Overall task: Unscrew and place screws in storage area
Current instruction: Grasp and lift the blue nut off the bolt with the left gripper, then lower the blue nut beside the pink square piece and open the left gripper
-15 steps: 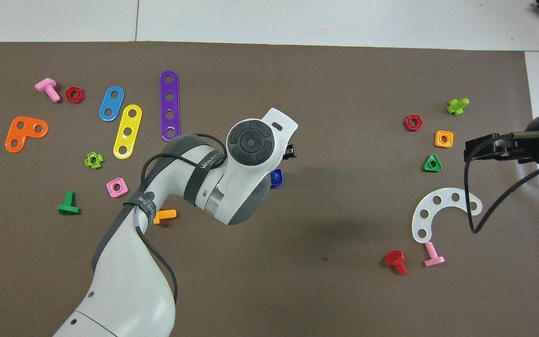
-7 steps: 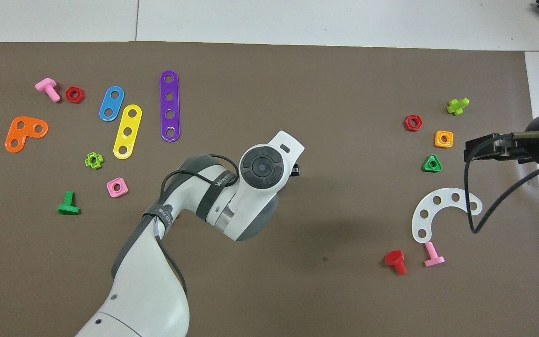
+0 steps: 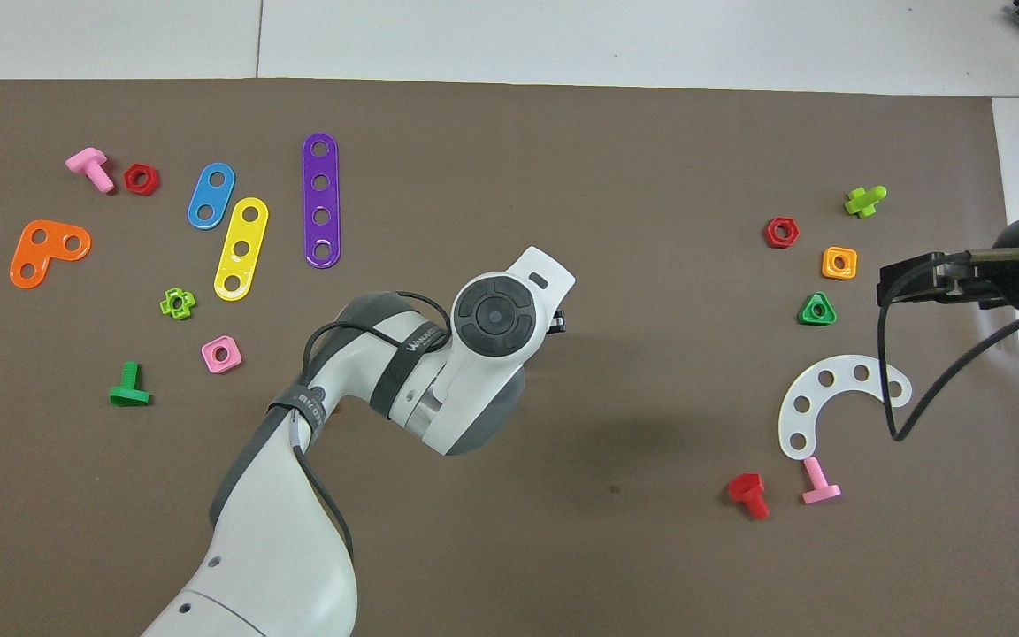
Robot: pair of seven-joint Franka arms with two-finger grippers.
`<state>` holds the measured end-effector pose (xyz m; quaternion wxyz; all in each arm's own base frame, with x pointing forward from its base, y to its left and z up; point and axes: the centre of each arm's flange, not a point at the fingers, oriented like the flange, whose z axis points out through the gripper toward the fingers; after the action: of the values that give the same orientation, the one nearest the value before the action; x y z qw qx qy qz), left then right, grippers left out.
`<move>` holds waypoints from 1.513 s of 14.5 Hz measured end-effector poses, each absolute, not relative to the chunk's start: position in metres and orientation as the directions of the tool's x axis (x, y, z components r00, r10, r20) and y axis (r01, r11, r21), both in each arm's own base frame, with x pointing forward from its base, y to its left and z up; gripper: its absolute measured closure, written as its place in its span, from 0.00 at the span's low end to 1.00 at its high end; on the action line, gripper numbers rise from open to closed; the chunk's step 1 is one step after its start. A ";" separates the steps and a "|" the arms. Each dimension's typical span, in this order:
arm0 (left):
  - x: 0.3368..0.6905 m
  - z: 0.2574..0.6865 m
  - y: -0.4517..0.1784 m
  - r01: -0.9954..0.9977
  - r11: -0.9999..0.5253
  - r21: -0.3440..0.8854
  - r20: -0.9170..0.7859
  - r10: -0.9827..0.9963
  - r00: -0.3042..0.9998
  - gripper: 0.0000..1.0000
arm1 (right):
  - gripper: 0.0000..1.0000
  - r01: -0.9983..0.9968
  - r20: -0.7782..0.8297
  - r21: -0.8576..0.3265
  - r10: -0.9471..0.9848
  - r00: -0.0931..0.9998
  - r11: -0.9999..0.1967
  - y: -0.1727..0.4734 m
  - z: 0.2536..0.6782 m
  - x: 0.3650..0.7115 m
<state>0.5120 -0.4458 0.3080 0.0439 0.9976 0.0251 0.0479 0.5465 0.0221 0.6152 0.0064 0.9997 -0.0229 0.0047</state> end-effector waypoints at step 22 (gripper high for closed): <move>0.599 0.316 -0.129 -0.149 -0.985 0.092 -0.177 -0.163 0.971 0.54 | 0.00 -0.039 0.009 0.013 -0.039 0.999 -0.999 0.022 0.615 0.546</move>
<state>0.5991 -0.1291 0.3159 0.0390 0.9919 -0.0787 -0.0922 0.5465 0.0223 0.6151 0.0064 0.9998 -0.0196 0.0045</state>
